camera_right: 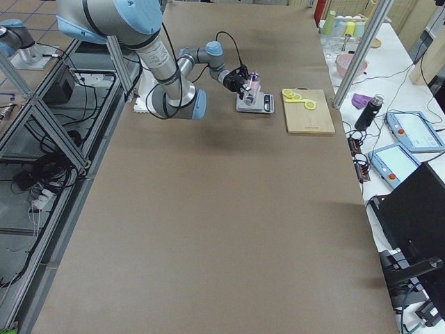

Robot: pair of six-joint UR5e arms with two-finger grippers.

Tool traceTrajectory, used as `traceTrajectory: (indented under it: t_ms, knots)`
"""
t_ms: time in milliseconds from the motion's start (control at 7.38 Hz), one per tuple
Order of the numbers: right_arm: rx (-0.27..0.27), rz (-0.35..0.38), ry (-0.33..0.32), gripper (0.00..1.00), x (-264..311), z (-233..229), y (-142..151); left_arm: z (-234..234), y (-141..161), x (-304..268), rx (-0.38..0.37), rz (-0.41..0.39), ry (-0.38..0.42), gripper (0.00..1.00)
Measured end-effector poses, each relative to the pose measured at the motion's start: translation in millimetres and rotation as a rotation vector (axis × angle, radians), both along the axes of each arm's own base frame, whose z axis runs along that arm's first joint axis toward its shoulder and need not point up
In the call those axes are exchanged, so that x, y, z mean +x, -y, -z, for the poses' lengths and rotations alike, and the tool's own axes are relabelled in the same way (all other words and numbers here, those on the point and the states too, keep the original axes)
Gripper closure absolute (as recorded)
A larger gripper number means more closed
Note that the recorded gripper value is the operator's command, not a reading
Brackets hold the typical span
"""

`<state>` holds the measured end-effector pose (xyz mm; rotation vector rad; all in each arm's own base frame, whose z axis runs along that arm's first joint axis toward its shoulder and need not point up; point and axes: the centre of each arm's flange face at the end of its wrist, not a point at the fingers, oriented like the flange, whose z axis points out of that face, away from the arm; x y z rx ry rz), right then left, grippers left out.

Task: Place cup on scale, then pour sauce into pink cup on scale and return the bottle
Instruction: 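Hold the tilted bottle over the pink cup to pour sauce, then tilt the sauce bottle upright and carry it away from the cup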

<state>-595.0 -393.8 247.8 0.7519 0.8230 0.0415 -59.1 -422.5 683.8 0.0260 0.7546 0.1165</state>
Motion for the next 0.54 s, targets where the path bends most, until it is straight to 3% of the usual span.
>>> traceTrajectory:
  t_ms: [542]
  knots:
    - [0.015, 0.057, 0.151, 1.00, 38.1, 1.6, -0.7, 4.0, 1.4, 0.1, 0.009, 0.000, 0.001, 0.01]
